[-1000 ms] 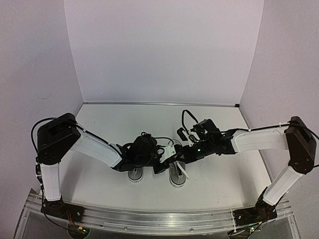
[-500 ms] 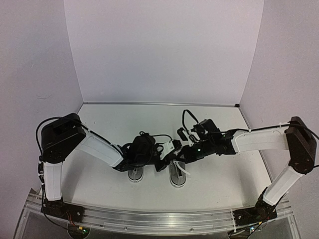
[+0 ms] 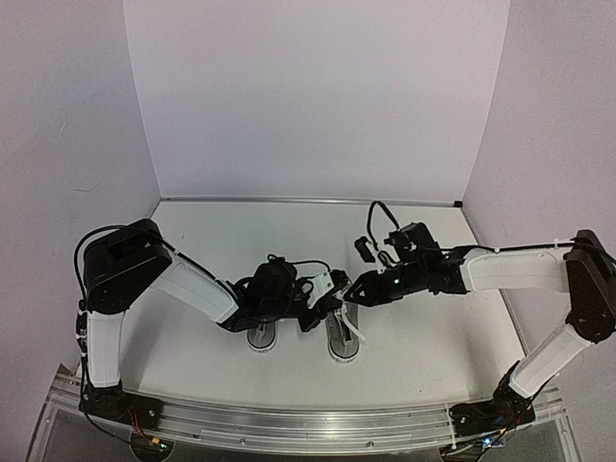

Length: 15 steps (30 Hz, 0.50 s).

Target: Tie the shoes

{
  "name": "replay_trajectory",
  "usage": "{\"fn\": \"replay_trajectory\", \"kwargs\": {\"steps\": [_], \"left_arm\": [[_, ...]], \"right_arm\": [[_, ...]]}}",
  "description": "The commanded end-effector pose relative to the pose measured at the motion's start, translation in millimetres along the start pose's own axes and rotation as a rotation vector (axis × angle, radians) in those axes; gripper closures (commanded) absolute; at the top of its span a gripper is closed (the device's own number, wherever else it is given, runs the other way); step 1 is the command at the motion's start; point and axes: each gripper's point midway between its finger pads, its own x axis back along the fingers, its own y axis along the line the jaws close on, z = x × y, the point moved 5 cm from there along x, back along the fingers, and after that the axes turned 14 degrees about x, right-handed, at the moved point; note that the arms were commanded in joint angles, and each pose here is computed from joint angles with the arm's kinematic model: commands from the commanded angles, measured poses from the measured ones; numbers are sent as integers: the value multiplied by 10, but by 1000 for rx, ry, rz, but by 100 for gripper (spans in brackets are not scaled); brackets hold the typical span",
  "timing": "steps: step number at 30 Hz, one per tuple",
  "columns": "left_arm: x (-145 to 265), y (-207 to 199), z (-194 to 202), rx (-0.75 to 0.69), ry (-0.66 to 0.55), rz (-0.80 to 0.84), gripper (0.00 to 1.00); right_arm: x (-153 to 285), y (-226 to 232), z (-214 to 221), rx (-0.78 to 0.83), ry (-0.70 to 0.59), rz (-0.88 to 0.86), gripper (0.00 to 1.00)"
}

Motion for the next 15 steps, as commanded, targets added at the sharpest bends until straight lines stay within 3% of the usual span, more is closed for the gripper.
{"fn": "replay_trajectory", "kwargs": {"steps": [1,15], "left_arm": [[23,15,66,-20,13,4,100],[35,32,129,-89,60,-15,100]], "right_arm": [[225,-52,-175,7,-88,4,67],[-189,-199,68,-52,49,-40,76]]}}
